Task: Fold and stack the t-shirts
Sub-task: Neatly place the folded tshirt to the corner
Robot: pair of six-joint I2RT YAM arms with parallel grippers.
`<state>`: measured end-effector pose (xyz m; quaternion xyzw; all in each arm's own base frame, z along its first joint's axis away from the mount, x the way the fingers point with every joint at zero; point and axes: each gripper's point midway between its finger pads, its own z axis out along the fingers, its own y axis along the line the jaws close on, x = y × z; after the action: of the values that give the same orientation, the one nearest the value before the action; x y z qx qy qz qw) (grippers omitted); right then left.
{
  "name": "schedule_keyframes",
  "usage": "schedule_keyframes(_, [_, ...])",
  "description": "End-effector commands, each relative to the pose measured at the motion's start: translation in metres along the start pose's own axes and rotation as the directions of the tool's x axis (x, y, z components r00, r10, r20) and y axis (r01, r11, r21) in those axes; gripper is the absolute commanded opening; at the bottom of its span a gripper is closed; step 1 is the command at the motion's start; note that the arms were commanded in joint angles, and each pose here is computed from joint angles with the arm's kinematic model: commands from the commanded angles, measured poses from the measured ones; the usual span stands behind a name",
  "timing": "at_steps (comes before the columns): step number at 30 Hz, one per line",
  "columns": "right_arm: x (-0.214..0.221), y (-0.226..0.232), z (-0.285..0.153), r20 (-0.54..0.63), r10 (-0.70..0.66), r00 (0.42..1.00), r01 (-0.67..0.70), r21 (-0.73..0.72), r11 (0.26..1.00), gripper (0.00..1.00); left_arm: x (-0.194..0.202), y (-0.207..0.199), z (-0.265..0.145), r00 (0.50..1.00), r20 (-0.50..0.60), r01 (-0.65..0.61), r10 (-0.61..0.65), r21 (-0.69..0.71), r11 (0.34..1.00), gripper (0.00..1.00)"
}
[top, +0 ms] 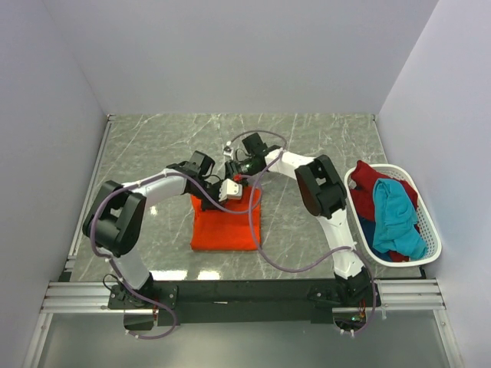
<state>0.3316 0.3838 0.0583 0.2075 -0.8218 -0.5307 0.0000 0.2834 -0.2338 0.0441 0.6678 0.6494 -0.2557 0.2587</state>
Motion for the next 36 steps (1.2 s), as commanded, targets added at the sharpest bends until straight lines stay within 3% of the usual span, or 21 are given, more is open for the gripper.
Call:
schedule_keyframes(1, [0.011, -0.013, 0.012, -0.030, 0.036, 0.999, -0.037, -0.027, 0.999, 0.17, -0.026, 0.000, -0.017, 0.994, 0.044, -0.097, 0.100, -0.063, 0.993, 0.01])
schedule_keyframes(11, [0.030, -0.032, 0.019, -0.078, 0.081, 0.994, -0.083, -0.019, 0.996, 0.16, -0.054, 0.012, -0.055, 0.977, 0.054, -0.187, 0.206, -0.242, 0.952, 0.00])
schedule_keyframes(24, [0.038, -0.033, 0.016, -0.097, 0.068, 0.993, -0.070, -0.015, 0.997, 0.16, -0.050, 0.080, -0.064, 0.969, 0.032, -0.213, 0.244, -0.386, 0.898, 0.01])
schedule_keyframes(31, [0.028, -0.025, 0.011, -0.088, 0.031, 0.996, -0.031, 0.004, 1.000, 0.16, -0.047, 0.078, -0.056, 0.957, 0.039, -0.249, 0.289, -0.407, 0.879, 0.01])
schedule_keyframes(36, [0.015, -0.016, -0.002, -0.075, -0.050, 0.996, 0.056, 0.086, 0.995, 0.19, -0.031, 0.063, -0.049, 0.934, -0.016, -0.331, 0.357, -0.412, 0.849, 0.01])
